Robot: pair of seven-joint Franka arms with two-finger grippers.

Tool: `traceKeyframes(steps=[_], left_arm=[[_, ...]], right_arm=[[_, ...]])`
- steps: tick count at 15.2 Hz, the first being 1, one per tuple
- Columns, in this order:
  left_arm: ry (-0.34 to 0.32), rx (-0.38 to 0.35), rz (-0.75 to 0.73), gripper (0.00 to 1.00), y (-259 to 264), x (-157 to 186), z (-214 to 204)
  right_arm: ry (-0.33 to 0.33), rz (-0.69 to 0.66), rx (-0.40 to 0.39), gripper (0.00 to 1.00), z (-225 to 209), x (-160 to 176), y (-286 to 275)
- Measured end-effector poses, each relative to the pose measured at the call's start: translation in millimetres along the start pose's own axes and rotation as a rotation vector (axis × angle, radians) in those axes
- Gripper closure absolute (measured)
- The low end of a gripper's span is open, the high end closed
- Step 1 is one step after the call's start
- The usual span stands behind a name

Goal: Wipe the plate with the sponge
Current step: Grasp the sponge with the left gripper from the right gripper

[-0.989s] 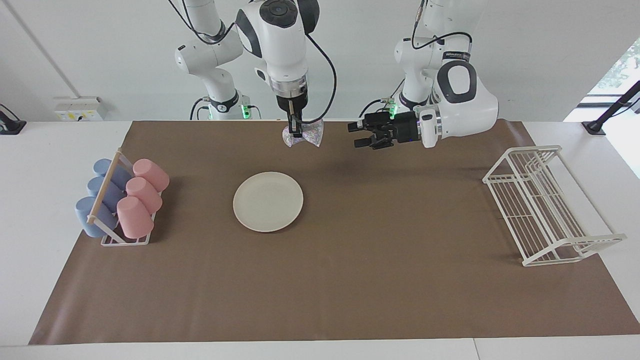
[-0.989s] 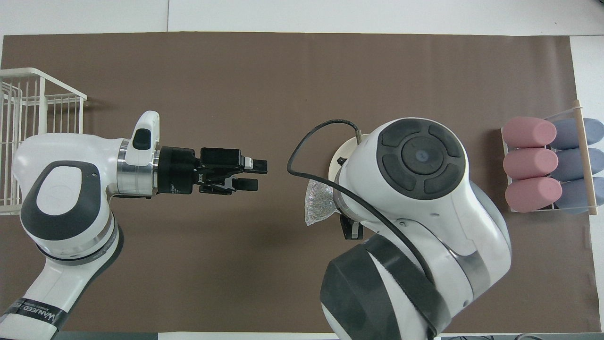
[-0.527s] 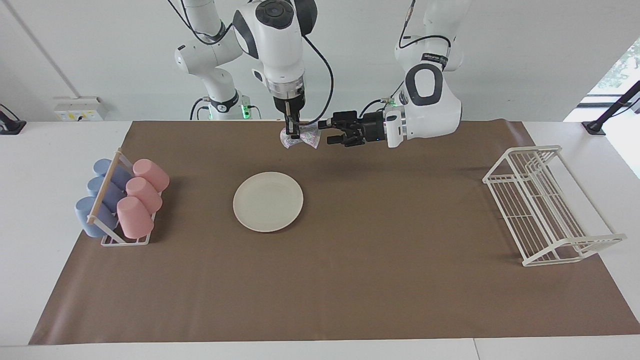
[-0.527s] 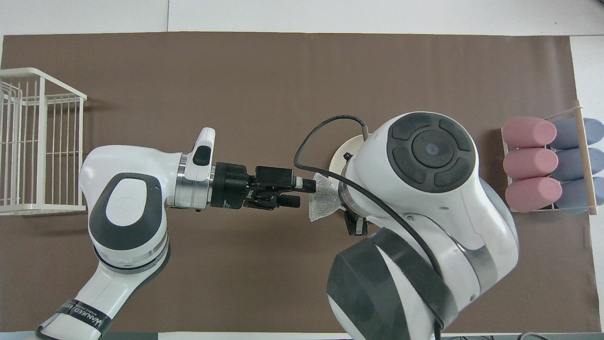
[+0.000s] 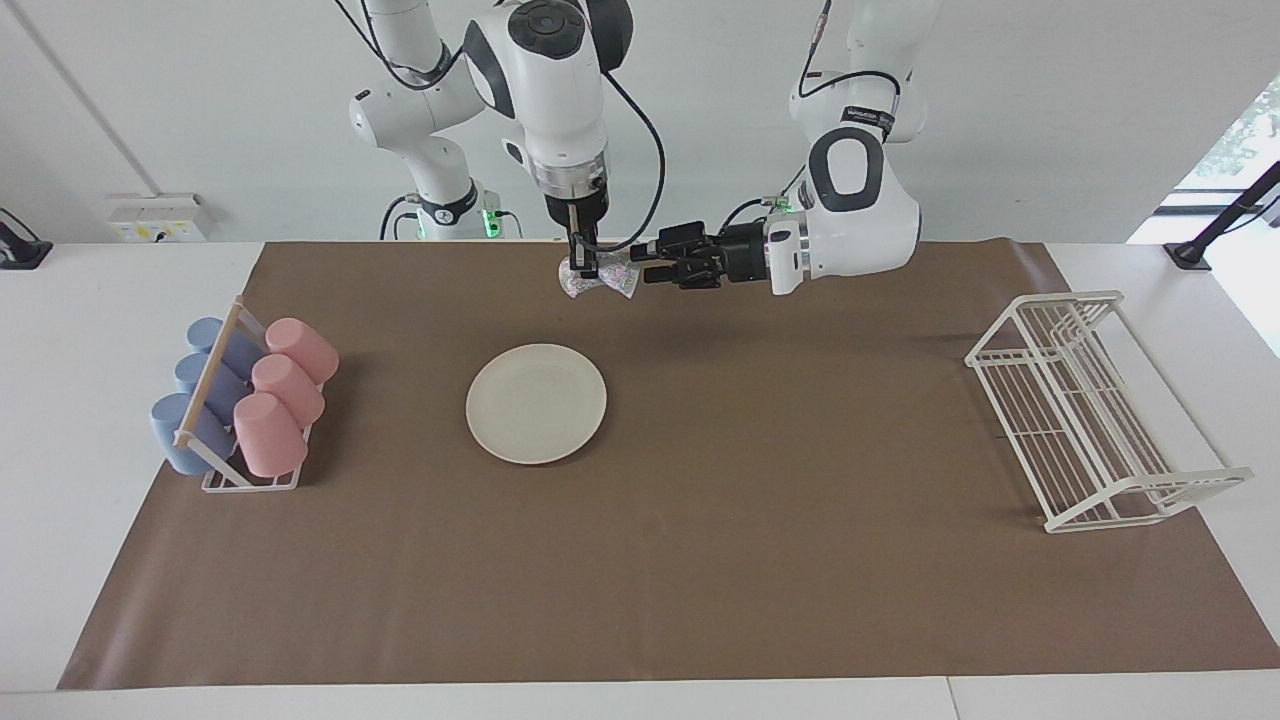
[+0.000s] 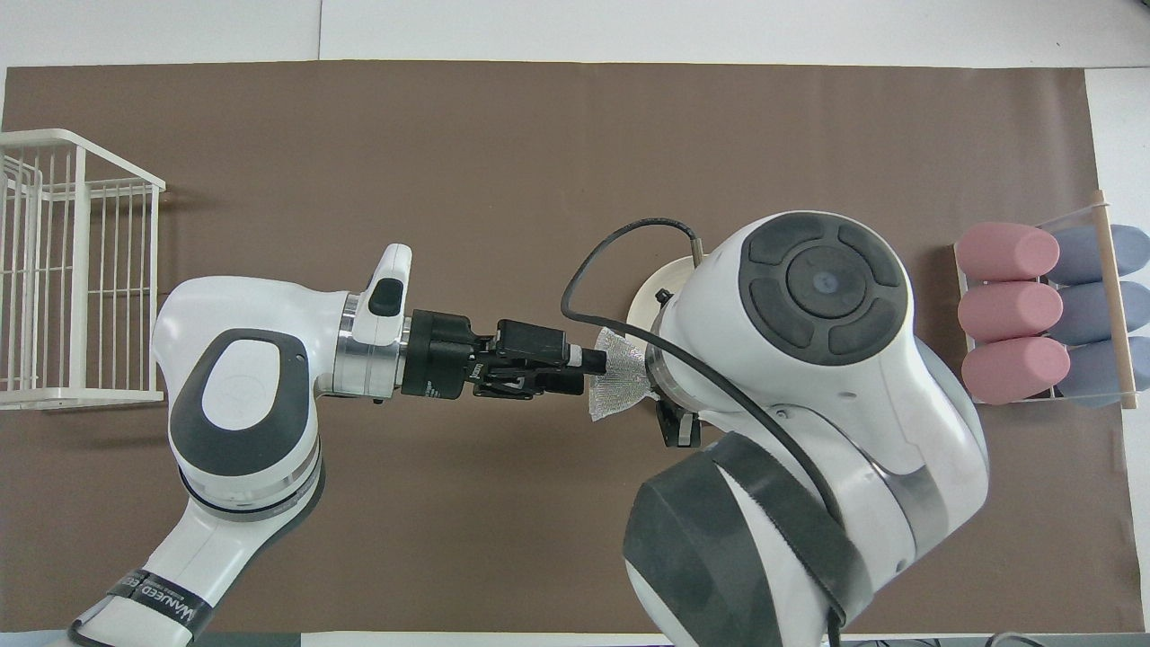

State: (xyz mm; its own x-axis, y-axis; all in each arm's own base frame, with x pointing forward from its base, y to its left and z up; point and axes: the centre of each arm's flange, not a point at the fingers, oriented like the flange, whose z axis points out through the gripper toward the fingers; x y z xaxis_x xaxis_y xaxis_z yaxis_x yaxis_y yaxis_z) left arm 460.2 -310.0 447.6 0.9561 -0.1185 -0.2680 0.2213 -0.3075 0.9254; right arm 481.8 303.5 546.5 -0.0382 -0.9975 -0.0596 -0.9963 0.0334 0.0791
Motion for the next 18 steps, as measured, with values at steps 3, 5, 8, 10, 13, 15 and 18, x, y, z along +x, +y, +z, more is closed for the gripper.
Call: traceKeyframes(steps=[3, 5, 8, 10, 13, 15, 18], left_arm=[[0.000, -0.001, 0.000, 0.34, 0.1, -0.1, 0.2], [-0.003, -0.004, 0.000, 0.36, 0.7, -0.9, 2.0], [-0.007, -0.013, -0.002, 0.35, 1.9, -2.3, 5.1], [-0.005, -0.020, -0.004, 0.41, 2.5, -2.2, 5.1], [-0.003, -0.024, -0.005, 0.56, 2.9, -2.0, 4.9], [-0.001, -0.031, -0.006, 0.79, 3.9, -1.7, 4.5], [-0.001, -0.034, -0.005, 0.94, 4.6, -1.8, 4.7]], right_arm=[[0.000, 0.000, 0.000, 0.90, 0.0, 0.0, 0.0], [-0.001, 0.000, 0.002, 0.90, -0.2, -0.1, -0.2], [-0.014, 0.000, 0.022, 0.90, -2.0, -1.4, -2.4], [-0.015, 0.000, 0.024, 0.90, -2.2, -1.5, -2.6], [-0.015, 0.000, 0.024, 0.90, -2.2, -1.5, -2.6], [-0.015, 0.000, 0.023, 0.90, -1.6, -1.4, -2.6], [-0.015, 0.001, 0.023, 0.90, -1.4, -1.2, -2.7]])
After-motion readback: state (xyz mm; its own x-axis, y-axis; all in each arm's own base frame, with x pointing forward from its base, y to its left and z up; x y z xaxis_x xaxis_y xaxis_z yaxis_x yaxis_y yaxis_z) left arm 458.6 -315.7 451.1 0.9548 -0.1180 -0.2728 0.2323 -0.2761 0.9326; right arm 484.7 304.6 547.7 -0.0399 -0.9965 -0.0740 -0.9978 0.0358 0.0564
